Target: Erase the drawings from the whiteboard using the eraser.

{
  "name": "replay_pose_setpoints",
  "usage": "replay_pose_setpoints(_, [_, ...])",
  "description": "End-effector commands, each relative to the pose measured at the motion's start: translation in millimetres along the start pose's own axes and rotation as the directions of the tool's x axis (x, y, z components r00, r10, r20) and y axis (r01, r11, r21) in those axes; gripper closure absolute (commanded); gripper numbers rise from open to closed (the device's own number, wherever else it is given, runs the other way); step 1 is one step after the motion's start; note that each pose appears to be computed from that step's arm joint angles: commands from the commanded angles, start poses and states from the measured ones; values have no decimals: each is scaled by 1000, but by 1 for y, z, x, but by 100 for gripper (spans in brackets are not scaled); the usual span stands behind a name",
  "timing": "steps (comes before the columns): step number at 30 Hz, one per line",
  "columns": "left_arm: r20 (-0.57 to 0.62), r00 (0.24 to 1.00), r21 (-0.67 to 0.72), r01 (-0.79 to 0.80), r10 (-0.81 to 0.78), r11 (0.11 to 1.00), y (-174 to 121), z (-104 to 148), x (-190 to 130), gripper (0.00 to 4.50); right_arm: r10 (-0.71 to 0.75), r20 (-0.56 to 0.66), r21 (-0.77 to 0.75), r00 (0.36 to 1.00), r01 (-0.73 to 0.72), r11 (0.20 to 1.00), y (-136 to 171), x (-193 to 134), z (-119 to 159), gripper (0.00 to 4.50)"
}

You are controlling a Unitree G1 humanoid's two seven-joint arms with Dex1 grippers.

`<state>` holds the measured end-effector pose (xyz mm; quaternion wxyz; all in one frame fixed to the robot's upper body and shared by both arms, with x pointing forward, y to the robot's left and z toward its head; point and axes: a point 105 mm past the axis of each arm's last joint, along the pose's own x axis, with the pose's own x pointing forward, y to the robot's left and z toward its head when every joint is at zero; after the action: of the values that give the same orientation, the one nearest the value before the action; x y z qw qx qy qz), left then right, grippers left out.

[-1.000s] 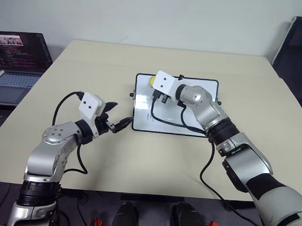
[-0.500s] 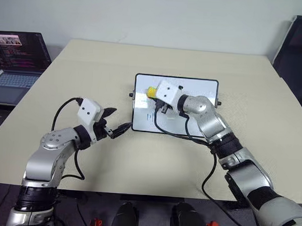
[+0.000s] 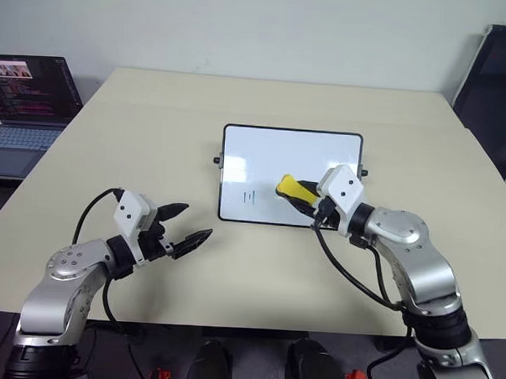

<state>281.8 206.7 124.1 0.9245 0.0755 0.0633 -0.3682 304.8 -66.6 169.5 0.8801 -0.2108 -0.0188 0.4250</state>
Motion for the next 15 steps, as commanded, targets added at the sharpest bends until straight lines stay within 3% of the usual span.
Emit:
replay_pose_setpoints(1, [44,999,51,-10,8,999,3,16,-4,0,11,28,20,1000,-12,1000,11,-9,3,335])
replay_pose_setpoints(15, [6,997,74,-82,82,994,16,13,-10,0,26,-37,16,999,-25,1000,27,-9,-16,335])
